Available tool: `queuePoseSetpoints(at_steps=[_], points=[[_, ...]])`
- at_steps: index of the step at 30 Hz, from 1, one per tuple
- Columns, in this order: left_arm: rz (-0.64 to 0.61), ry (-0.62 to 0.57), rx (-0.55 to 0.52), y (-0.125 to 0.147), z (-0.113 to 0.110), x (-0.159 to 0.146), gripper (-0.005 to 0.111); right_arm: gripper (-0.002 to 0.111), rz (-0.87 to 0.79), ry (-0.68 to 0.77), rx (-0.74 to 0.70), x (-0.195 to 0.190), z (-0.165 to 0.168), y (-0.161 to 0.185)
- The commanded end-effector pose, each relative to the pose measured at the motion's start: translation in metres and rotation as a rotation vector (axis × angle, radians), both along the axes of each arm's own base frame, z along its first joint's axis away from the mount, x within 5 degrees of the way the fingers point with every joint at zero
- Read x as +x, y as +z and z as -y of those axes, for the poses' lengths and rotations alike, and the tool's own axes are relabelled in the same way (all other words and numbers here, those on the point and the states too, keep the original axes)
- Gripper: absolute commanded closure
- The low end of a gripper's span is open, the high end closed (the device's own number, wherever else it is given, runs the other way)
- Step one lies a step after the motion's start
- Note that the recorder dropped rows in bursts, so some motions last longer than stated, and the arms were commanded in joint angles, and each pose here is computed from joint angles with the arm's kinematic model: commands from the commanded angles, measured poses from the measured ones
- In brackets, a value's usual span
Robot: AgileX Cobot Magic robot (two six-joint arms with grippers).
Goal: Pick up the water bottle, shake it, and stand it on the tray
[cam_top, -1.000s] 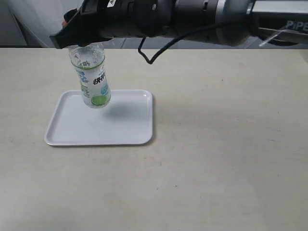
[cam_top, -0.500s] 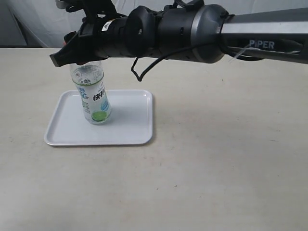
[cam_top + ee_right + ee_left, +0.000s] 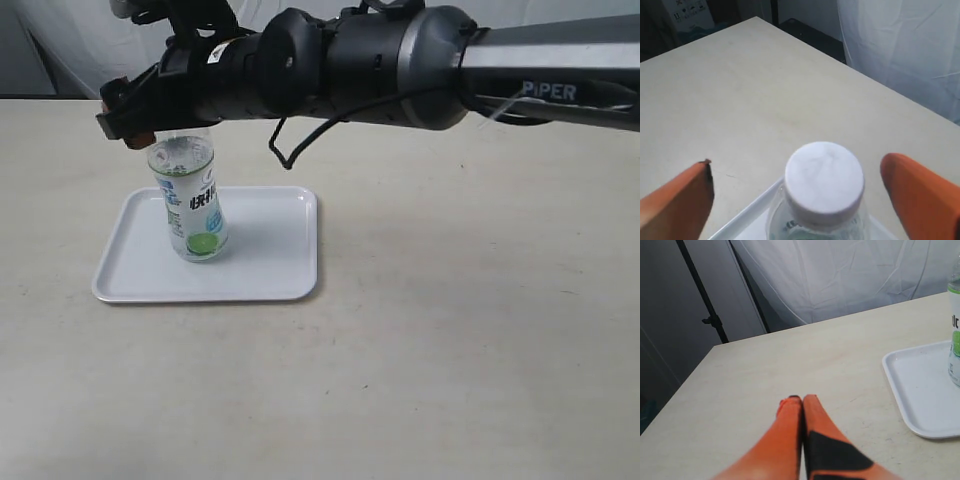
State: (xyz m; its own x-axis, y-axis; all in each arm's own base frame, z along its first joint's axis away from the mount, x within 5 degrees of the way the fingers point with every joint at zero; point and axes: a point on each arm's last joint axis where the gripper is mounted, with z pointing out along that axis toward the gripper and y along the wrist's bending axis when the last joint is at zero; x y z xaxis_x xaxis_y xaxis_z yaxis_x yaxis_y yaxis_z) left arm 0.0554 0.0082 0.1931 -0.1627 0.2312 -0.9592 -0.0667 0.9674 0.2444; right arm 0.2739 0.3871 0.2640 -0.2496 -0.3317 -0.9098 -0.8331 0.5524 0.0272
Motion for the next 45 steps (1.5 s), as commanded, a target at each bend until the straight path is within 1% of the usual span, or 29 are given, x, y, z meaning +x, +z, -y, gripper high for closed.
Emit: queuePoseSetpoints(at_steps=[1, 3, 4, 5, 6, 8, 9, 10, 12, 16, 19, 21, 26, 29, 32, 35, 38, 42, 45], points=[[0.001, 0.002, -0.002, -0.001, 0.000, 0.000, 0.107, 0.017, 0.060, 0.029, 0.027, -0.010, 0.010, 0.036], [0.001, 0.002, -0.002, -0.001, 0.000, 0.000, 0.107, 0.018, 0.042, 0.071, 0.022, -0.022, 0.020, 0.059], [0.001, 0.002, -0.002, -0.001, 0.000, 0.000, 0.107, 0.020, 0.032, 0.094, 0.009, -0.027, 0.024, 0.066], [0.001, 0.002, -0.002, -0.001, 0.000, 0.000, 0.107, 0.033, 0.026, 0.143, -0.030, -0.038, 0.034, 0.081], [0.001, 0.002, -0.002, -0.001, 0.000, 0.000, 0.107, 0.046, 0.018, 0.169, -0.054, -0.044, 0.040, 0.088], [0.001, 0.002, -0.002, -0.001, 0.000, 0.000, 0.107, 0.077, 0.006, 0.217, -0.115, -0.055, 0.050, 0.097], [0.001, 0.002, -0.002, -0.001, 0.000, 0.000, 0.107, 0.097, -0.004, 0.240, -0.141, -0.060, 0.056, 0.101], [0.001, 0.002, -0.002, -0.001, 0.000, 0.000, 0.107, 0.108, -0.021, 0.260, -0.164, -0.065, 0.060, 0.104], [0.001, 0.002, -0.002, -0.001, 0.000, 0.000, 0.107, 0.105, -0.048, 0.288, -0.193, -0.072, 0.067, 0.108], [0.001, 0.002, -0.002, -0.001, 0.000, 0.000, 0.107, 0.105, -0.141, 0.345, -0.213, -0.084, 0.071, 0.107], [0.001, 0.002, -0.002, -0.001, 0.000, 0.000, 0.107, 0.105, -0.166, 0.377, -0.197, -0.089, 0.069, 0.097], [0.001, 0.002, -0.002, -0.001, 0.000, 0.000, 0.107, 0.105, -0.224, 0.385, -0.211, -0.091, 0.068, 0.084], [0.001, 0.002, -0.002, -0.001, 0.000, 0.000, 0.107, 0.105, -0.246, 0.381, -0.229, -0.088, 0.064, 0.073], [0.001, 0.002, -0.002, -0.001, 0.000, 0.000, 0.107, 0.105, -0.237, 0.367, -0.209, -0.087, 0.063, 0.074], [0.001, 0.002, -0.002, -0.001, 0.000, 0.000, 0.107, 0.105, -0.225, 0.324, -0.170, -0.081, 0.063, 0.077], [0.001, 0.002, -0.005, -0.001, 0.000, 0.000, 0.107, 0.105, -0.212, 0.249, -0.090, -0.074, 0.071, 0.091], [0.001, 0.002, -0.005, -0.001, 0.000, 0.000, 0.107, 0.105, -0.122, 0.195, -0.009, -0.072, 0.085, 0.116], [0.001, 0.002, -0.005, -0.001, 0.000, 0.000, 0.107, 0.105, 0.068, 0.175, 0.005, -0.087, 0.115, 0.156], [0.001, 0.002, -0.005, -0.001, 0.000, 0.000, 0.107, 0.105, 0.150, 0.111, 0.015, -0.099, 0.142, 0.182]])
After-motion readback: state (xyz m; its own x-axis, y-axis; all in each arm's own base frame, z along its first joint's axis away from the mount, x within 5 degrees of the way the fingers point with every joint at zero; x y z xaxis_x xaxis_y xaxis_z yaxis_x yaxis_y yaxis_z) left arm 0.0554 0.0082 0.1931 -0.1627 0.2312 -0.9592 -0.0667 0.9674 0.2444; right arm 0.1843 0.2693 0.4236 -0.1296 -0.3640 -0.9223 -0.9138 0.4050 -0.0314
